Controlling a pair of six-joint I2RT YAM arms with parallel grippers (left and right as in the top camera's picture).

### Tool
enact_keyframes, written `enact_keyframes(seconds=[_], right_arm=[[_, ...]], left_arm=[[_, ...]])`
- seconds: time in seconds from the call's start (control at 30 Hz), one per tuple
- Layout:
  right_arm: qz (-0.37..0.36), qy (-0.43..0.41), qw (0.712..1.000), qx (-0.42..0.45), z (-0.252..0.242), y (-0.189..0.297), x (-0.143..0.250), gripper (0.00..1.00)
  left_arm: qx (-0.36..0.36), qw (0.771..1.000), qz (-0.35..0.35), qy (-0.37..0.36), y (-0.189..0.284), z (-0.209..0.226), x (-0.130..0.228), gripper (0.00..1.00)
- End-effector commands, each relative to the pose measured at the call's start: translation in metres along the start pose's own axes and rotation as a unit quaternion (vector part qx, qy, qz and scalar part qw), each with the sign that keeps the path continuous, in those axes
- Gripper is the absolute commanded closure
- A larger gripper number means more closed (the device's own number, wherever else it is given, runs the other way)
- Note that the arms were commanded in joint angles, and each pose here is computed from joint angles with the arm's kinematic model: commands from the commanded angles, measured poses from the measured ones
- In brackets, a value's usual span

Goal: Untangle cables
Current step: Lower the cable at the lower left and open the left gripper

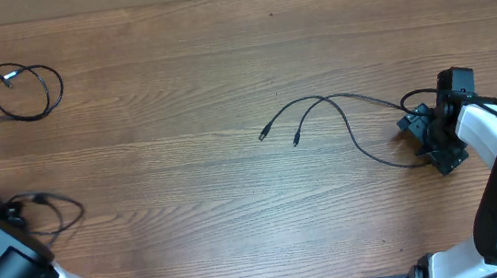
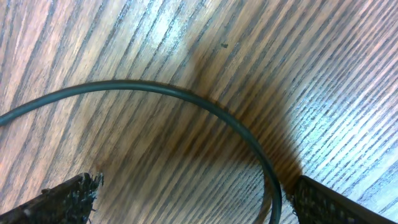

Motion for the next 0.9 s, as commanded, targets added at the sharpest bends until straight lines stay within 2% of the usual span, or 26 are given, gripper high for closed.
enact_keyframes(seconds=[0.0,0.03,0.13,0.33,0.43,0.63,0.87], right_arm=[[-0.003,-0.001,1.000,-0.005,0.003,0.001,-0.003,0.00],[-0.003,-0.001,1.000,-0.005,0.003,0.001,-0.003,0.00],[-0.003,-0.001,1.000,-0.005,0.003,0.001,-0.003,0.00],[-0.003,-0.001,1.000,-0.005,0.003,0.001,-0.003,0.00],[-0.003,-0.001,1.000,-0.005,0.003,0.001,-0.003,0.00],[-0.003,-0.001,1.000,-0.005,0.003,0.001,-0.003,0.00],[-0.003,-0.001,1.000,-0.005,0.003,0.001,-0.003,0.00]], left_arm=[[0.010,1.000,-0.020,-0.010,0.002,-0.001,-0.016,0.91],[0.013,1.000,-0.020,-0.015,0.002,-0.002,-0.016,0.85],[0.037,0.999,0.003,-0.037,0.003,-0.006,-0.012,0.47],[0.085,0.994,0.033,-0.060,0.021,-0.013,-0.012,0.28],[0.099,0.993,0.032,-0.058,0.044,-0.011,-0.019,0.15],[0.162,0.985,0.031,-0.055,0.107,-0.002,-0.027,0.04],[0.283,0.950,-0.020,-0.134,0.189,0.004,-0.005,0.03]])
Point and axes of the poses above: each gripper's point midway between its finger pads, its own y axis back along the fingers, its own z axis along the line the jaws close on, x = y × z, the point moved 8 cm from there along y, back along the fingers, and after that the axes turned 1 degree about y, right-handed, at the moved point
